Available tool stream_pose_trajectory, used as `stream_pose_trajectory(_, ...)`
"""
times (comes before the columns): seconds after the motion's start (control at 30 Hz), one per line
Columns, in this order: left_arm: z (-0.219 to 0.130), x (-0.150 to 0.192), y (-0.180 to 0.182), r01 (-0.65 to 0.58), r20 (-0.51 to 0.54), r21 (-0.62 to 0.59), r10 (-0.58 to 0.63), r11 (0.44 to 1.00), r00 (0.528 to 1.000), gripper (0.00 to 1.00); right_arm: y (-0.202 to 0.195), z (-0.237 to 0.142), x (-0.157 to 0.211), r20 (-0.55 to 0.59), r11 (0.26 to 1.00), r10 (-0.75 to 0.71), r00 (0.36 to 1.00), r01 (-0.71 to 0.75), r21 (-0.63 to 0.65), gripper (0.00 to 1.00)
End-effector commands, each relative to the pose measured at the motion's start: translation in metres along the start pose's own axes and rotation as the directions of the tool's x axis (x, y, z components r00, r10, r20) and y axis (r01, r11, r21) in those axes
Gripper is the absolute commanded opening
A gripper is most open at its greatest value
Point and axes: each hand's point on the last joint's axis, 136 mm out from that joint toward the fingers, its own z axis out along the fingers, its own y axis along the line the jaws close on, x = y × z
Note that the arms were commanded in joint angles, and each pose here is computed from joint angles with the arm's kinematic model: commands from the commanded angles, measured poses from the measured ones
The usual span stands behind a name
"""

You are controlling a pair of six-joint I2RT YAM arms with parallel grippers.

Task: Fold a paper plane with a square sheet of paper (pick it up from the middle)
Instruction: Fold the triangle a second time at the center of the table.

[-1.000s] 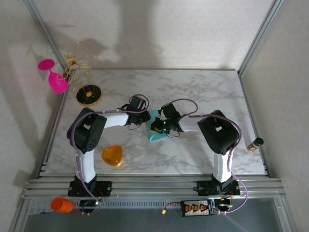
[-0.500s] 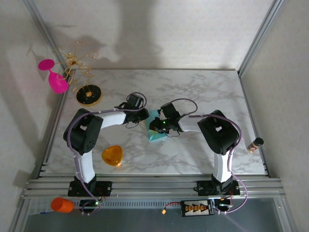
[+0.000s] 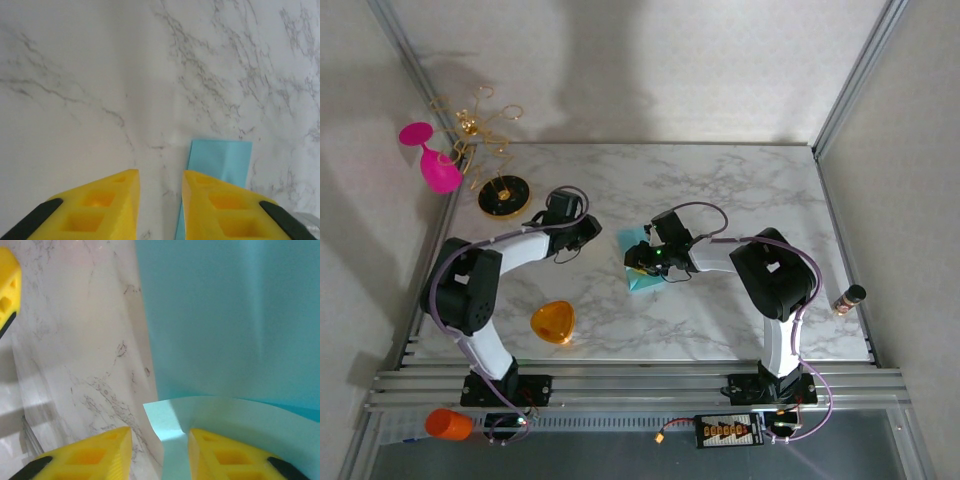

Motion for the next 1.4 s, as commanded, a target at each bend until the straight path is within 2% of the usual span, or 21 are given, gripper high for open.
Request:
stream_pose_trajectory(0.0, -0.009, 0.014, -0.019, -0.014, -0.026, 0.062, 0.016, 0.998, 1.0, 0.27, -0.047, 0.008, 0.019, -0.043, 0.986, 0.048, 0.998, -0.041, 0.159, 0.29)
stream_pose_trajectory(0.2, -0.003, 0.057, -0.03, -0.079, -0.102, 0.066, 0.085, 0.995, 0.991, 0.19, -0.063, 0.006, 0.025, -0.044, 0.974, 0.053, 0.998, -0.042, 0.221, 0.1)
stream_pose_trajectory(0.37, 0.01, 0.089, -0.034, -0.14, -0.161, 0.042, 0.145, 0.989, 0.976, 0.13, -0.068, 0.006, 0.029, -0.05, 0.97, 0.057, 0.997, -0.043, 0.239, 0.0)
stream_pose_trajectory(0.6, 0.026, 0.106, -0.019, -0.177, -0.198, -0.03, 0.168, 0.984, 0.966, 0.04, -0.069, 0.006, 0.029, -0.049, 0.97, 0.058, 0.997, -0.044, 0.239, 0.0)
stream_pose_trajectory(1.1, 0.028, 0.111, -0.032, -0.184, -0.21, 0.014, 0.183, 0.983, 0.96, 0.02, -0.068, 0.007, 0.03, -0.054, 0.972, 0.061, 0.997, -0.047, 0.229, 0.0)
stream_pose_trajectory(1.37, 0.037, 0.119, -0.005, -0.202, -0.23, -0.061, 0.183, 0.977, 0.956, 0.0, -0.06, 0.004, 0.027, -0.046, 0.978, 0.056, 0.997, -0.046, 0.204, 0.0)
